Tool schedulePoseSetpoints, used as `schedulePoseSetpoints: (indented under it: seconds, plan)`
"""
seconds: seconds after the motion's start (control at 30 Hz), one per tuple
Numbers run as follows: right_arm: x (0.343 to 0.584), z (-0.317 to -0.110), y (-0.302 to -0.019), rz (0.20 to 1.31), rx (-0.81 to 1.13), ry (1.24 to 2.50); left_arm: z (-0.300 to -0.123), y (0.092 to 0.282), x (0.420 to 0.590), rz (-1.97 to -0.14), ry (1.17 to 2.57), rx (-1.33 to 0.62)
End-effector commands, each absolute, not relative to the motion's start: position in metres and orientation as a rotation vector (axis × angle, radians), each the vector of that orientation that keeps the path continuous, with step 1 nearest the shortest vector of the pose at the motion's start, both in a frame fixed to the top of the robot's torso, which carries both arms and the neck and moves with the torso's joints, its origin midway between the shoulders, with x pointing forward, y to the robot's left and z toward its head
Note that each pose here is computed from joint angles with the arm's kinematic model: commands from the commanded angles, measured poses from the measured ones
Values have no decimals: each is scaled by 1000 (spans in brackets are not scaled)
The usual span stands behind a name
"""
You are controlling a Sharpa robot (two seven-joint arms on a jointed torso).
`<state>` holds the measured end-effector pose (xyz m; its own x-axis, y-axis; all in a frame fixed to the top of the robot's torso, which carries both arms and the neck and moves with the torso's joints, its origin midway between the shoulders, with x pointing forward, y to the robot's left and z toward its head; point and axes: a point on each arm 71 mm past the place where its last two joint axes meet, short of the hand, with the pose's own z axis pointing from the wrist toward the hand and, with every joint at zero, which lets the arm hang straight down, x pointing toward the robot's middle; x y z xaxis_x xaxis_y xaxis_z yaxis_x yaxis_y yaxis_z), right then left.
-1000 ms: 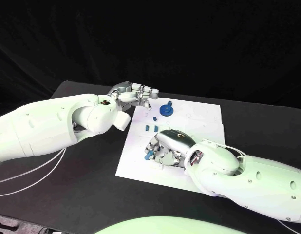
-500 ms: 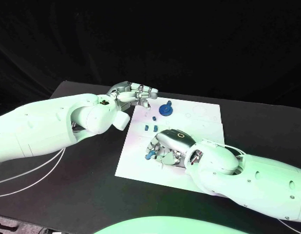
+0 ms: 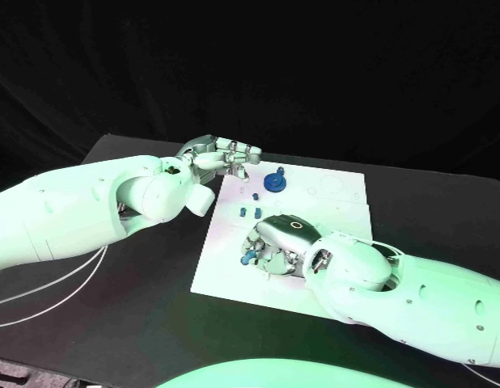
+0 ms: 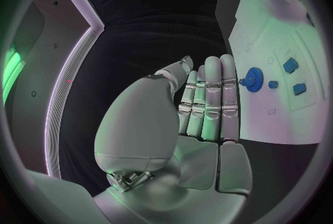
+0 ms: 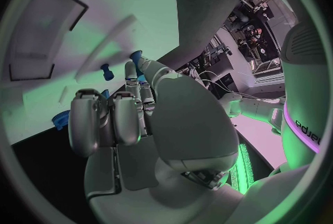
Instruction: Assemble the parts on the task board
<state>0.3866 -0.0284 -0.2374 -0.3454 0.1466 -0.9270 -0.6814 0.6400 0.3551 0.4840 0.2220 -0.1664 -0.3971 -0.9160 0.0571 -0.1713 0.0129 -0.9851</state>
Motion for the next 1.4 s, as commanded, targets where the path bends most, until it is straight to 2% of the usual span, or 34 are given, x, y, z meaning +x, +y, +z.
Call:
schedulePoseSetpoints:
  seconds: [0.03,0.63,1.0,1.2,1.4]
  plan:
    - [385,-241,-25,891,-473,1744,-165,220,484,-1457,1635,-1118]
    - [387,-241,-27,903,-409,1718,-166,223,484,-1442,1647,-1118]
    - [379,-227,-39,944,-361,1651,-166,225,485,-1436,1645,-1120]
    - [379,-210,-66,940,-299,1634,-166,226,485,-1433,1643,-1122]
    - [390,-194,-127,862,-103,1715,-166,227,485,-1437,1634,-1130]
